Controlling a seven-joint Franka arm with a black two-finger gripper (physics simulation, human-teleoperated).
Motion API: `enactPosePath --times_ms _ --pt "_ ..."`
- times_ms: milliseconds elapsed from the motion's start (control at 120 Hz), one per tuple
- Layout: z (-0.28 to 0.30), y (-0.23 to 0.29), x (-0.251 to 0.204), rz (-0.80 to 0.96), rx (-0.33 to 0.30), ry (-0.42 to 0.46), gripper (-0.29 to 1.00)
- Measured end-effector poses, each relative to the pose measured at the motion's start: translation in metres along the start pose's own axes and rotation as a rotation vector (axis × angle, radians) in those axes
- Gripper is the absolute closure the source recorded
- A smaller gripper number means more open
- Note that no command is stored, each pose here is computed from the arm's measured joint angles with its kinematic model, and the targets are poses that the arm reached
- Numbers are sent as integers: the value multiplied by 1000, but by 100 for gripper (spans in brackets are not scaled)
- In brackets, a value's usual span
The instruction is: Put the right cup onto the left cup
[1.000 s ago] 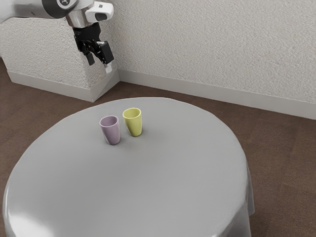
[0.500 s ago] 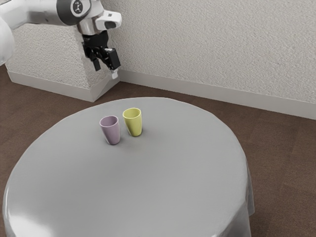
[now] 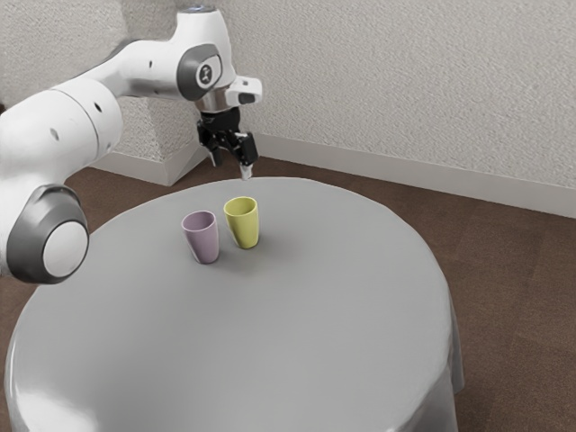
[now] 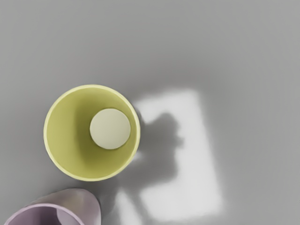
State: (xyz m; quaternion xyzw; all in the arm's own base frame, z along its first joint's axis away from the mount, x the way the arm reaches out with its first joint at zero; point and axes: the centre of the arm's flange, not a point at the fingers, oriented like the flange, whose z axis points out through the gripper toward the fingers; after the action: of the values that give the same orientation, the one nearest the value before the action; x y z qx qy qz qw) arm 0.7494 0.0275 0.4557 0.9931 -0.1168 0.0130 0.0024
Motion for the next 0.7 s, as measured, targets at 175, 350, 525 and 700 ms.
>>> enactPosePath --times_ms 175,350,525,700 --pt "37 -5 10 -6 -7 1 0" --pt "75 -7 18 -9 -13 0 0" --pt "110 -13 21 -20 -24 -6 0" --pt "127 -19 24 -27 -17 9 0"
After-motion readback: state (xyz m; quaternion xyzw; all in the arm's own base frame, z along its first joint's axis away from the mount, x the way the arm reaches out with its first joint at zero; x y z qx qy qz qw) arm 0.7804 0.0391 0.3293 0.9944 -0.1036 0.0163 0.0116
